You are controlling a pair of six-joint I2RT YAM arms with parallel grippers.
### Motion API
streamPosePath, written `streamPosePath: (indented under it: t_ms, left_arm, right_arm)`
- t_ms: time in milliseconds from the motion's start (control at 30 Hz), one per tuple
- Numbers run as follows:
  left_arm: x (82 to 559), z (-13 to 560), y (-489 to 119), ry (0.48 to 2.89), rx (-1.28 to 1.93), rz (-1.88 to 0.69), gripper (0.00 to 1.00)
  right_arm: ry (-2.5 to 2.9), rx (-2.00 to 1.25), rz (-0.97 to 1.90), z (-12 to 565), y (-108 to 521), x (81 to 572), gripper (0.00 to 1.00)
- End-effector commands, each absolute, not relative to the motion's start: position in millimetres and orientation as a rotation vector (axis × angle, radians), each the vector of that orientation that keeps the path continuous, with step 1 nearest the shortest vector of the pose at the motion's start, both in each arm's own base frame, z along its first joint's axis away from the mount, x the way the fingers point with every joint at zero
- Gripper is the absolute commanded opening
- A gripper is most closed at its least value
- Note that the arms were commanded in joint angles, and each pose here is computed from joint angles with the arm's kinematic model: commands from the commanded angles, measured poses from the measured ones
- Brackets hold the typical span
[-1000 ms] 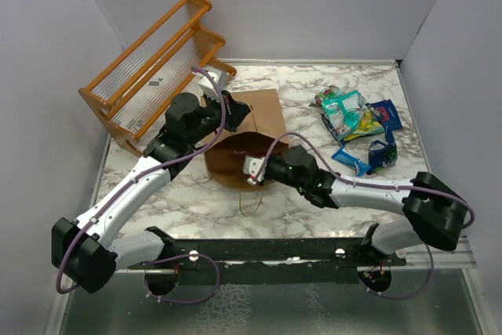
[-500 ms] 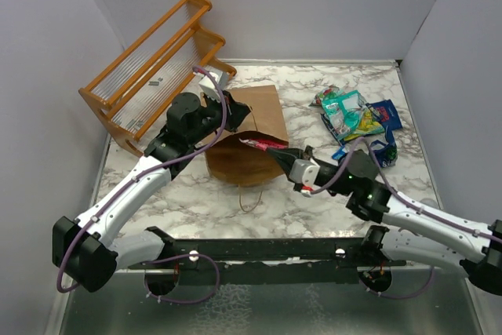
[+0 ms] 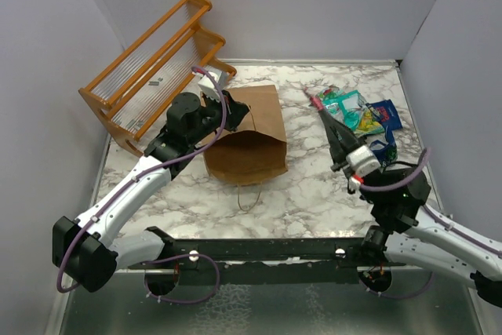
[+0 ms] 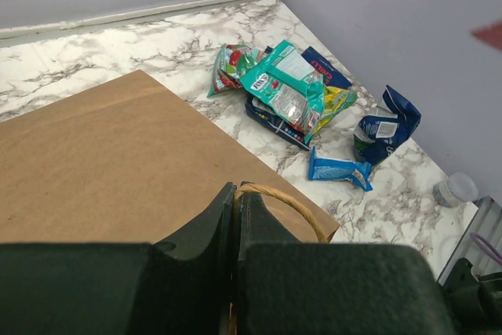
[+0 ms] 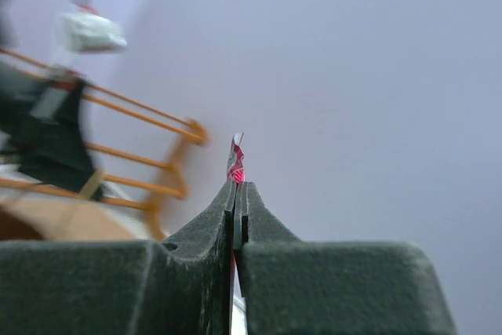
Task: Take the snacks out of the paper bag
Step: Place the snack at the center of the board.
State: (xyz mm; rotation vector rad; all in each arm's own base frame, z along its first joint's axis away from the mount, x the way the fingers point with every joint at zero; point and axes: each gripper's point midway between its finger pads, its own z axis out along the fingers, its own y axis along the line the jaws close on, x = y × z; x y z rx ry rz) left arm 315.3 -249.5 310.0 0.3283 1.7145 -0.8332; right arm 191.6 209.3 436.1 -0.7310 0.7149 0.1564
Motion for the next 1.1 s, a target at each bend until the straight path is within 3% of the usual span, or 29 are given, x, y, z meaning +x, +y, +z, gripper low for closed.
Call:
streamPosePath:
  t_ms: [0, 100, 267, 500, 1067]
  left_arm:
    - [317, 327, -248, 1.679, 0.325, -0.836, 0.00]
    - [316, 349, -250, 1.636, 0.309, -0.866, 0.00]
    - [313, 403, -252, 1.564, 0.237, -0.947, 0.00]
    - [303, 456, -254, 1.472, 0.176, -1.074, 0.00]
    - [325, 367, -204, 1.676, -0.031, -0.739, 0.00]
  right_arm:
    - [1.036, -0.356, -0.280, 409, 135, 257, 0.02]
    - [1.160, -0.276, -0.373, 376, 121, 287, 0.02]
    - [1.387, -0.178, -0.248, 315, 106, 332, 0.02]
    - [1.498, -0.095, -0.279, 265, 89, 345, 0.02]
    - [1.552, -0.046, -0.364, 248, 71, 350, 0.02]
